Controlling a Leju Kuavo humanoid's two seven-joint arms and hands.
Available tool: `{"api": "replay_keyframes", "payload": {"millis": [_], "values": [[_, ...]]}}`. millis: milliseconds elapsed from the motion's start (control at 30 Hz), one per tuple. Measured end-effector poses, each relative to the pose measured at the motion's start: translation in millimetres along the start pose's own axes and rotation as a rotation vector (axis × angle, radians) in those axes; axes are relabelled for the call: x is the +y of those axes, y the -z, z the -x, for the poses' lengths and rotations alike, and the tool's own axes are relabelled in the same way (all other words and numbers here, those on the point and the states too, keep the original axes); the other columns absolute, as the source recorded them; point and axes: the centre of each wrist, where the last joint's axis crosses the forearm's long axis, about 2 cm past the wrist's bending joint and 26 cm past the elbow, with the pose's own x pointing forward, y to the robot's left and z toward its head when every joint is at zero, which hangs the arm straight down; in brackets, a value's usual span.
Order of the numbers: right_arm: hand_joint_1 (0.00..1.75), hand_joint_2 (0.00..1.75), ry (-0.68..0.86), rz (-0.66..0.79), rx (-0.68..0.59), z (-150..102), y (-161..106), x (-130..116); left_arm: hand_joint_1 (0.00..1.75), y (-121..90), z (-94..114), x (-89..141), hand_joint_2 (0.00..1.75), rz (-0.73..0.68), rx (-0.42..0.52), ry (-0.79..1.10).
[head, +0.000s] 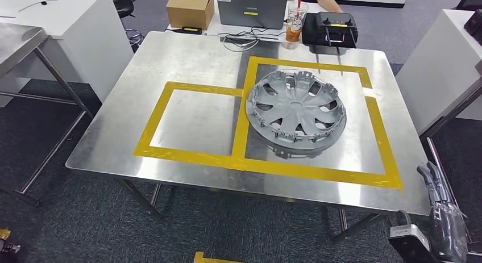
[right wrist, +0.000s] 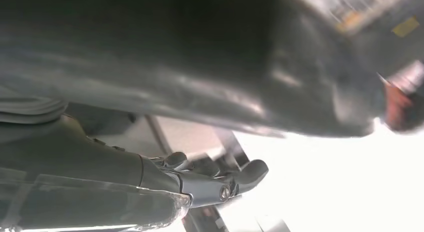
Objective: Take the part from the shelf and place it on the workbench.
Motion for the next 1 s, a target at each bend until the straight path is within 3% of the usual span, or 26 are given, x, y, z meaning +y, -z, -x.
{"api": "replay_keyframes", "payload": {"millis": [200,667,800,867,933,1000], "values": [[0.0,0.0,0.004,-0.14,0.12,15,-21,15,0.0,-4,1,-9,0.0,0.026,0.023,-0.009],[0.0,0.0,0.077,-0.793,0.455,55,-110,90,0.0,-10,6,-17,0.0,0.049,0.047,-0.036],[0.0,0.0,0.117,-0.865,0.519,58,-121,97,0.0,-9,6,-17,0.0,0.06,0.055,-0.029],[0.0,0.0,0.202,-0.968,0.656,64,-140,109,0.0,-6,6,-18,0.0,0.09,0.061,0.0],[0.0,0.87,0.316,-1.126,0.886,75,-163,127,0.0,2,6,-19,0.0,0.139,0.077,0.055],[0.0,1.75,0.375,-1.238,1.071,84,-177,141,0.0,10,6,-18,0.87,0.15,0.119,0.099]]}}
